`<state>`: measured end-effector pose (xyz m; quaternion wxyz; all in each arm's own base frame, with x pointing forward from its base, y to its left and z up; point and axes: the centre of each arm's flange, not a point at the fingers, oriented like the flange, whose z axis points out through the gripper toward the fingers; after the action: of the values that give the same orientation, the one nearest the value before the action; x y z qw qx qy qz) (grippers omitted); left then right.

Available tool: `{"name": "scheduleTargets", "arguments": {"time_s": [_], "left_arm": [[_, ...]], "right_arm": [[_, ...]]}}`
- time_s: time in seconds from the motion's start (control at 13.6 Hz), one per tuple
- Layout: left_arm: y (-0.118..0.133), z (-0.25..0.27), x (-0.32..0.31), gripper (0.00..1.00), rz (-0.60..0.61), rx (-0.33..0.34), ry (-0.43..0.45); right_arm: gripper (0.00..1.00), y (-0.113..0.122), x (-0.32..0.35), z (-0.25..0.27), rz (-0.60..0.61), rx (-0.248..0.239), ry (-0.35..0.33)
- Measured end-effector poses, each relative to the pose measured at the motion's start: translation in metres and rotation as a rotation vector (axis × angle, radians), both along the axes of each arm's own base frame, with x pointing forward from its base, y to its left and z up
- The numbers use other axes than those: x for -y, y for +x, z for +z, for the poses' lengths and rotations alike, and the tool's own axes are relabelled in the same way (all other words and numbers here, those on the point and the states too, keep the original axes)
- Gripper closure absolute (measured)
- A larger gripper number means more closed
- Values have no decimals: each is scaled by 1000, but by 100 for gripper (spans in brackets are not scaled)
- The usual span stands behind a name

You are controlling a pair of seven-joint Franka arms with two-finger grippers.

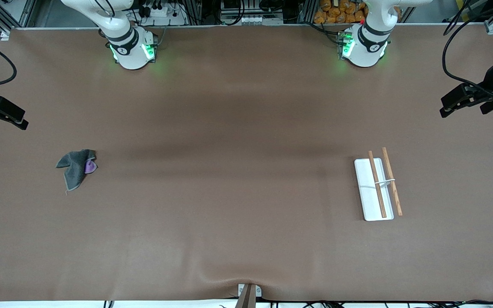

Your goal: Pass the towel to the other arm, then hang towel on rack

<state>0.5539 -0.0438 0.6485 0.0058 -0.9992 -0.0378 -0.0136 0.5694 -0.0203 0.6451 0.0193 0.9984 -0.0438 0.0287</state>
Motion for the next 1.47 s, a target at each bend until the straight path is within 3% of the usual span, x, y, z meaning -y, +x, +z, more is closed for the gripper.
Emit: {"name": "scheduleTargets", "arguments": {"time_s": [0.66, 1.47], "left_arm": [[0, 4, 2, 0, -3, 8, -1], [0, -6, 3, 0, -6, -33, 3]], "right_arm": [[0, 1, 4, -6, -8, -12, 0], [0, 48, 79, -135, -117, -186, 14]]}}
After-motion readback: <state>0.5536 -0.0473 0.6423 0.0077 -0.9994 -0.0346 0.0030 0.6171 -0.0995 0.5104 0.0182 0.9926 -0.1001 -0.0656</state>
